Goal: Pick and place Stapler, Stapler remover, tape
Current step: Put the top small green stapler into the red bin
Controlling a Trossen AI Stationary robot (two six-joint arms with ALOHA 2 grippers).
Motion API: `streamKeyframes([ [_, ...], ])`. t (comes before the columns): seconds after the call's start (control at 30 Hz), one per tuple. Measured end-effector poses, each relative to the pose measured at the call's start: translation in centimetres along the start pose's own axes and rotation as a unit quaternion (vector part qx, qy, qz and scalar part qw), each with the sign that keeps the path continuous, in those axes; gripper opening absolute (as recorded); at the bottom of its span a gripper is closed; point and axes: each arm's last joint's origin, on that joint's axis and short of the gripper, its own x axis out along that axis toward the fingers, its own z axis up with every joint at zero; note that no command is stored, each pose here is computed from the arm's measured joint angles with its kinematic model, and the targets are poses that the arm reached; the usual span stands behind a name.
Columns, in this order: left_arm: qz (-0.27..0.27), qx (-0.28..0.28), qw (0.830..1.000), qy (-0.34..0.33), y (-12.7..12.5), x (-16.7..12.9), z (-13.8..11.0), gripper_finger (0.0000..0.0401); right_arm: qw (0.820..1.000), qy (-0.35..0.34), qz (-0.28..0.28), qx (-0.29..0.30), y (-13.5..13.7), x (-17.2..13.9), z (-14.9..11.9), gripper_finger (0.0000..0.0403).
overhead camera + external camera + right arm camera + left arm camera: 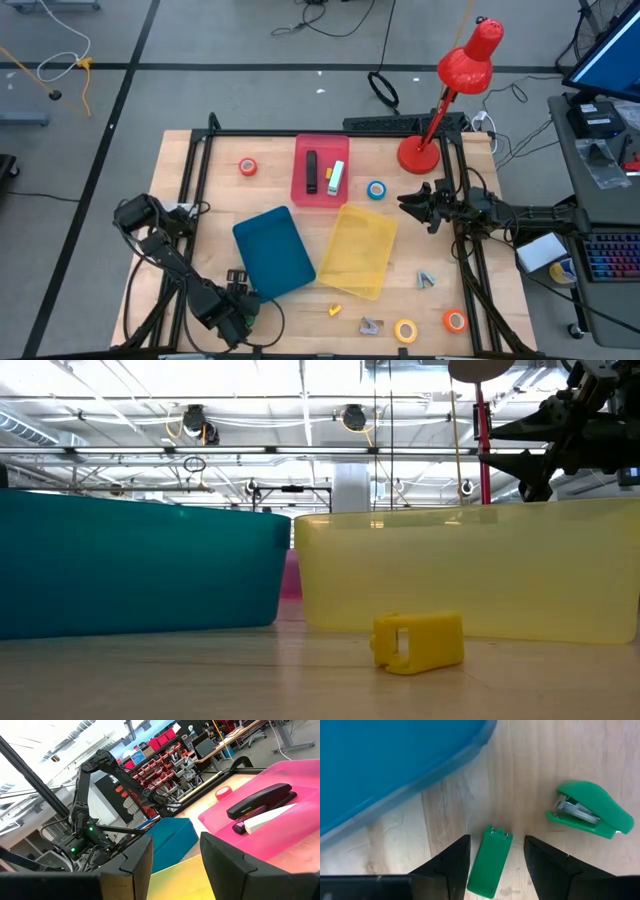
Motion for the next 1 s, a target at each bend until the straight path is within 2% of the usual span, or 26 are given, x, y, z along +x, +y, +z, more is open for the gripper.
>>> streamKeyframes([
  [0.23, -0.003, -0.007, 1.000, 0.024, 0.3, 0.4, -0.4, 0.0178, 1.000, 0.000, 0.000, 0.010, 0.0, 0.0, 0.0, 0.0157],
  [0.6, -0.022, -0.015, 0.999, 0.043, 0.4, 0.1, -0.5, 0.0066, 1.000, 0.000, 0.000, 0.009, 0.0, 0.0, 0.0, 0.0157],
  [0.77, -0.051, -0.077, 0.993, 0.079, 0.8, -1.1, -1.0, 0.0066, 1.000, 0.000, 0.000, 0.009, 0.0, 0.0, 0.0, 0.0157],
  [1.0, -0.052, -0.201, 0.964, 0.167, 2.6, -4.9, -3.2, 0.0072, 1.000, -0.001, -0.002, 0.003, 0.0, 0.0, 0.0, 0.0157],
])
